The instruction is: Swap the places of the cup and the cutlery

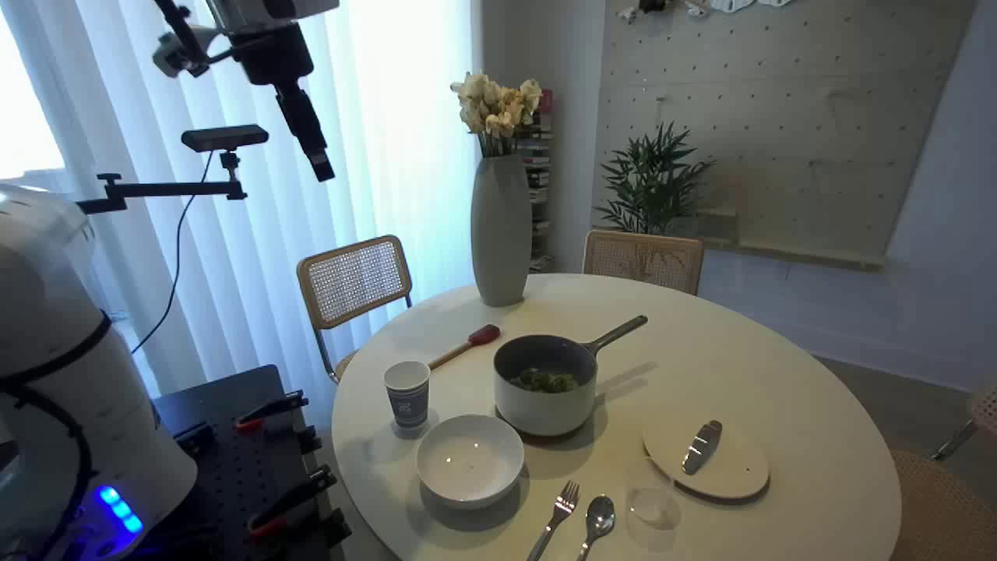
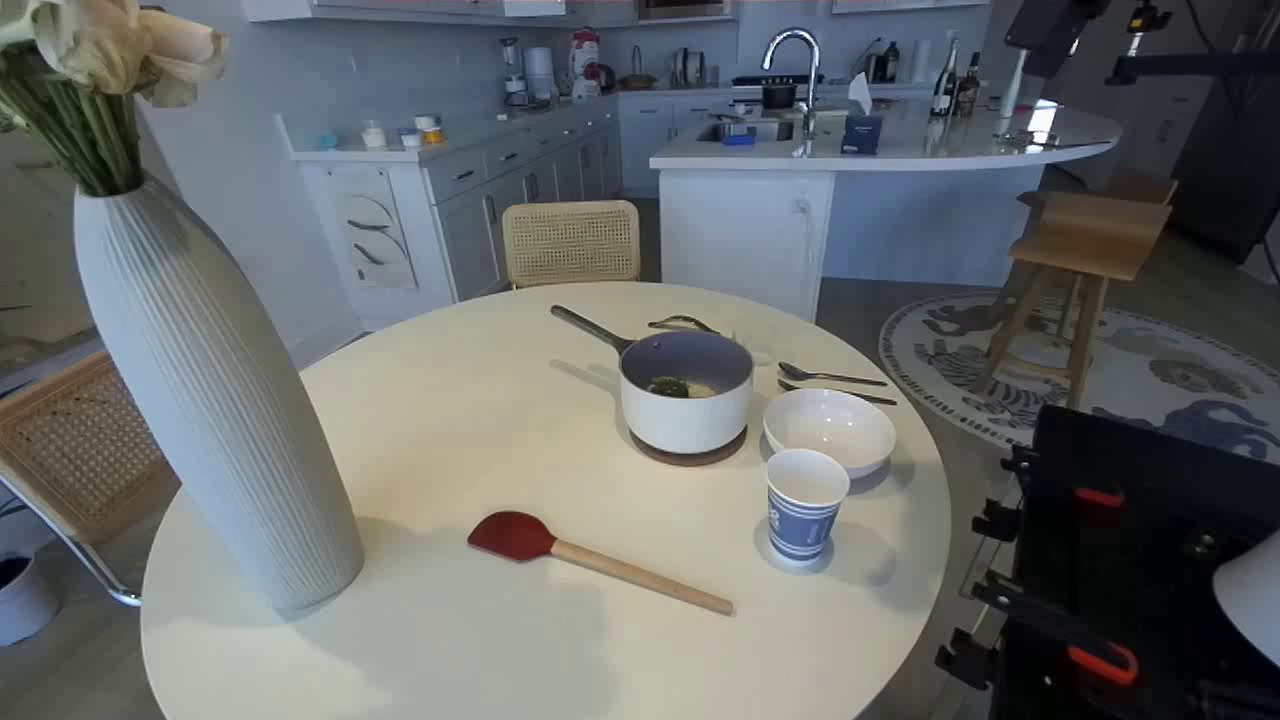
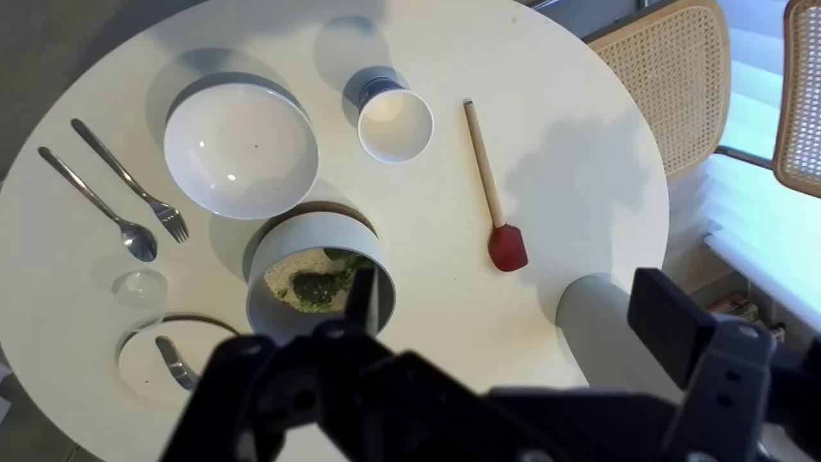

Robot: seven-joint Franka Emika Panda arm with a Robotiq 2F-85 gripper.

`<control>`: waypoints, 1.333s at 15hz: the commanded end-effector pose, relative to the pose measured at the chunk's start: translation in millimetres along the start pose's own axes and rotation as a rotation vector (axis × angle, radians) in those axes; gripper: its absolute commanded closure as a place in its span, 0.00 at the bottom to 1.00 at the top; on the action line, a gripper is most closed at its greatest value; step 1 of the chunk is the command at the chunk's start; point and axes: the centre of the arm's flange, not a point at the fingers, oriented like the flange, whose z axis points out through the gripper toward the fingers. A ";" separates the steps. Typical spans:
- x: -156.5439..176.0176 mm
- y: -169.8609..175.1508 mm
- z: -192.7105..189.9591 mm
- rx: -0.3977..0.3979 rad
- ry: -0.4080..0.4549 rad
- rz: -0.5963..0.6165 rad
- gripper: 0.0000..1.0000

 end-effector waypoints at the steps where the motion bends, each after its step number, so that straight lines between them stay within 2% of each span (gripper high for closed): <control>1: 0.0 0.0 0.0 0.000 0.000 0.000 0.00; 6: 0.0 0.0 0.0 0.000 0.000 0.000 0.00; 9: 28.1 17.8 12.9 0.012 -0.045 -0.043 0.00; 14: 60.2 53.9 63.7 0.053 -0.177 -0.109 0.00; 20: 76.0 19.0 83.8 0.022 -0.308 -0.194 0.00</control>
